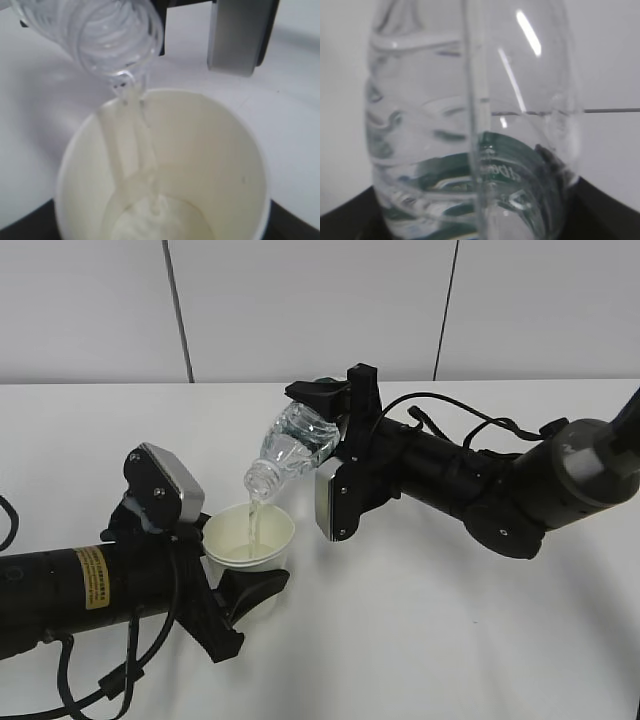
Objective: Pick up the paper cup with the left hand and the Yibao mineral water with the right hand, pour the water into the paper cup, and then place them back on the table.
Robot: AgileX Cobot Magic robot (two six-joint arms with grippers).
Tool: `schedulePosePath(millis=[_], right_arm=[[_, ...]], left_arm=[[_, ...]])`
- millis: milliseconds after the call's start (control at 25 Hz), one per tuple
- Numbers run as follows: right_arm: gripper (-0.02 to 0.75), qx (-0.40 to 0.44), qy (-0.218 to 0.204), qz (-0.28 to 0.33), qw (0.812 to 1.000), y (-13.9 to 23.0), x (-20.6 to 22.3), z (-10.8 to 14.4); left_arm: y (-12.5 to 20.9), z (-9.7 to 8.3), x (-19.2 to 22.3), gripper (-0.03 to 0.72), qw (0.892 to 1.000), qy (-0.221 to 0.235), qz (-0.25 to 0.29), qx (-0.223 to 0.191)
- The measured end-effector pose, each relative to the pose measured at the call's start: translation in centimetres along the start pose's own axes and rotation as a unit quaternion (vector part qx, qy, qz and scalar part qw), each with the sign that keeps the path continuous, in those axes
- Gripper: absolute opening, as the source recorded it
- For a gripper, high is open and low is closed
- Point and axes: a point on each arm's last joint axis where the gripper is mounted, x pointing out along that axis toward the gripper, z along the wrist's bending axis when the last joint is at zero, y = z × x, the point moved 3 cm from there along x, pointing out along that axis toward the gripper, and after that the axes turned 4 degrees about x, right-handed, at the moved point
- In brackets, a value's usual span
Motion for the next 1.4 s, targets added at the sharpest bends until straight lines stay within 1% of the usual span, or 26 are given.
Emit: schedulePosePath(millis=[1400], right_arm=[[0.482, -0.01, 0.004, 0.001, 1.0, 0.02, 0.0, -0.09]], left_arm=[[0.04, -0.02, 0.0, 0.437, 1.0, 0.001, 0.002, 0.001]])
